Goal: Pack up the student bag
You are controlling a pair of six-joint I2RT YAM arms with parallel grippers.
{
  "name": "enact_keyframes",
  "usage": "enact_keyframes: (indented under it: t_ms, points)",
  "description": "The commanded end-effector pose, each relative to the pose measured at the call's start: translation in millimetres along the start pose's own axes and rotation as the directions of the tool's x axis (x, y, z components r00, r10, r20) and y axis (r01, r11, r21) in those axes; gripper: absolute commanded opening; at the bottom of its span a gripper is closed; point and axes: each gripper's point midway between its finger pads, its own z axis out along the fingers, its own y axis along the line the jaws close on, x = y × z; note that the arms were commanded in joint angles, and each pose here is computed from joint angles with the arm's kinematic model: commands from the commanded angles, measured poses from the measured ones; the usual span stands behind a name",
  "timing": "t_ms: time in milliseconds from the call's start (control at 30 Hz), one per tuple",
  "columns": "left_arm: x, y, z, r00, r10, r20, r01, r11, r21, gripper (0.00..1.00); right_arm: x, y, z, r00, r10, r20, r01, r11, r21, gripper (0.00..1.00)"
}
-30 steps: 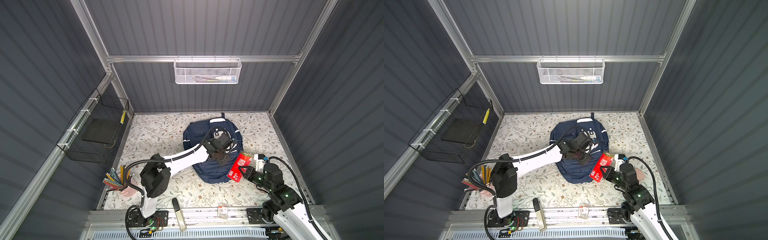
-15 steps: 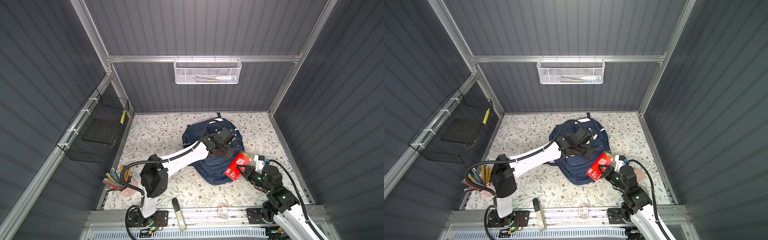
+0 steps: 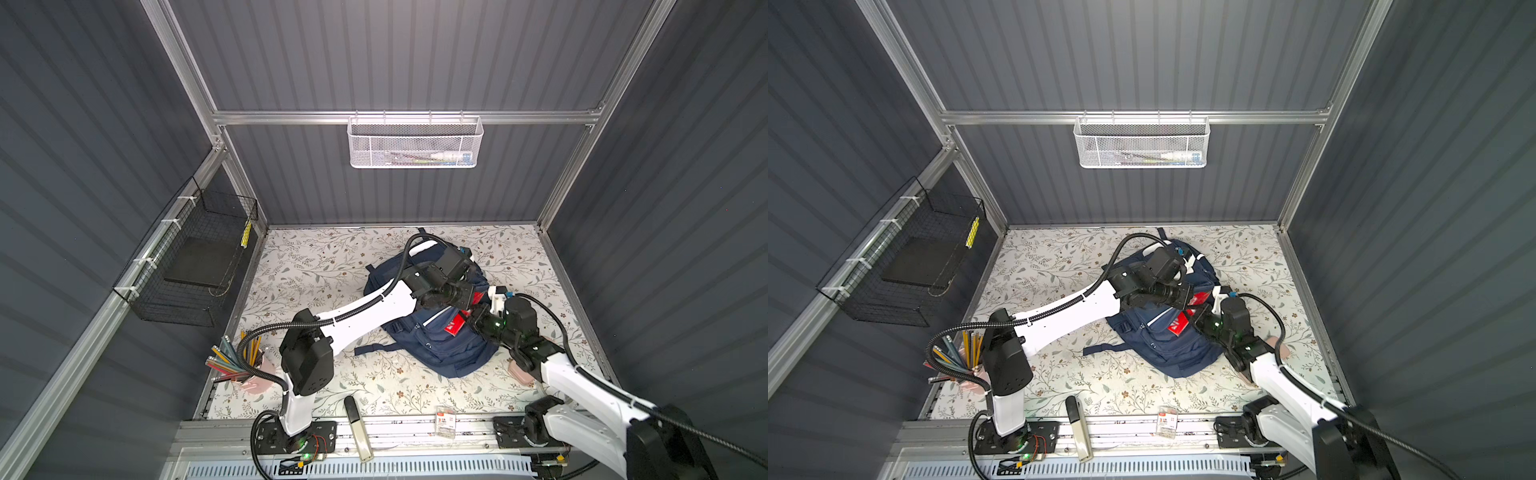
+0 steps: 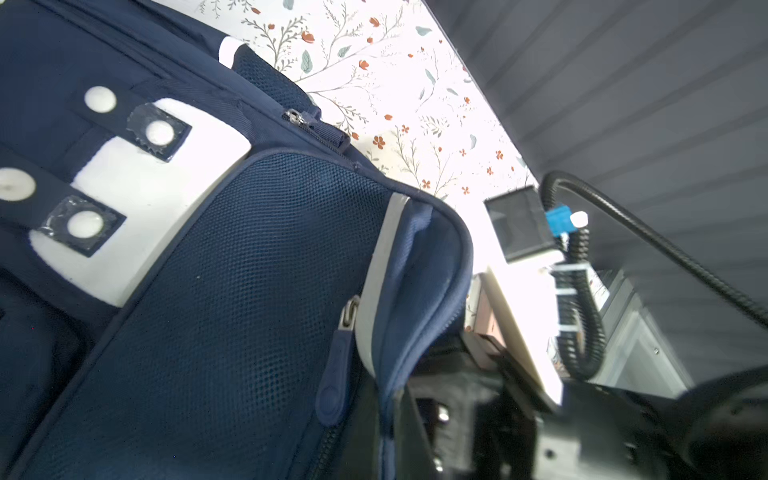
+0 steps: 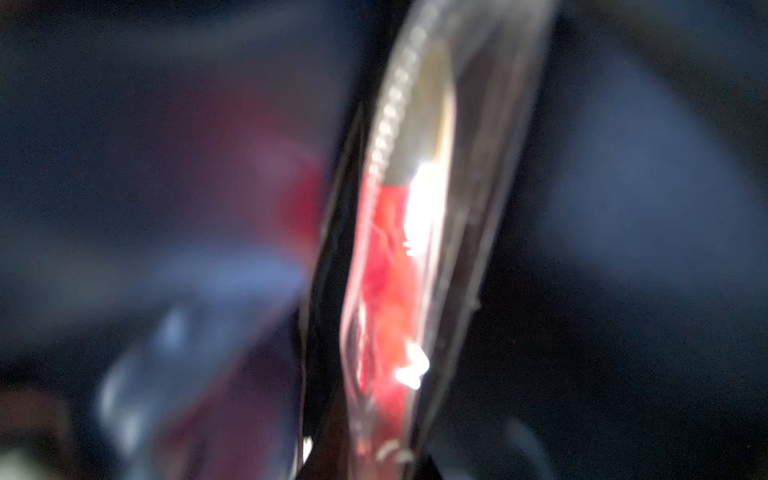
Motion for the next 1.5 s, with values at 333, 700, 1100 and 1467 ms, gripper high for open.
enact_keyframes:
  t_ms: [333, 700, 1100, 1467]
  points:
    - [-58.5, -8.4, -42.9, 0.967, -0.173, 0.186, 0.13, 0.966, 0.222, 0.0, -7.8, 33.8, 74.0, 0.981, -0.186, -0.054, 0.18, 0.979, -0.098, 0.05]
    - [-54.4, 28.5, -22.9, 0.949, -0.218, 0.228, 0.187, 0.971, 0.149, 0.1, -12.7, -2.1, 52.1, 0.969, -0.231, -0.088, 0.24, 0.965, 0.104, 0.6]
    - [-31.4, 41.9, 8.5, 0.949, -0.254, 0.187, 0.227, 0.962, 0.155, 0.48, -12.9, -51.1, -52.3, 0.944, -0.319, -0.09, 0.326, 0.846, 0.422, 0.75]
    - [-4.8, 114.6, -72.1, 0.894, -0.371, 0.251, 0.358, 0.929, 0.1, 0.97, 43.3, -46.4, -79.2, 0.928, -0.361, -0.09, 0.369, 0.865, 0.34, 0.92]
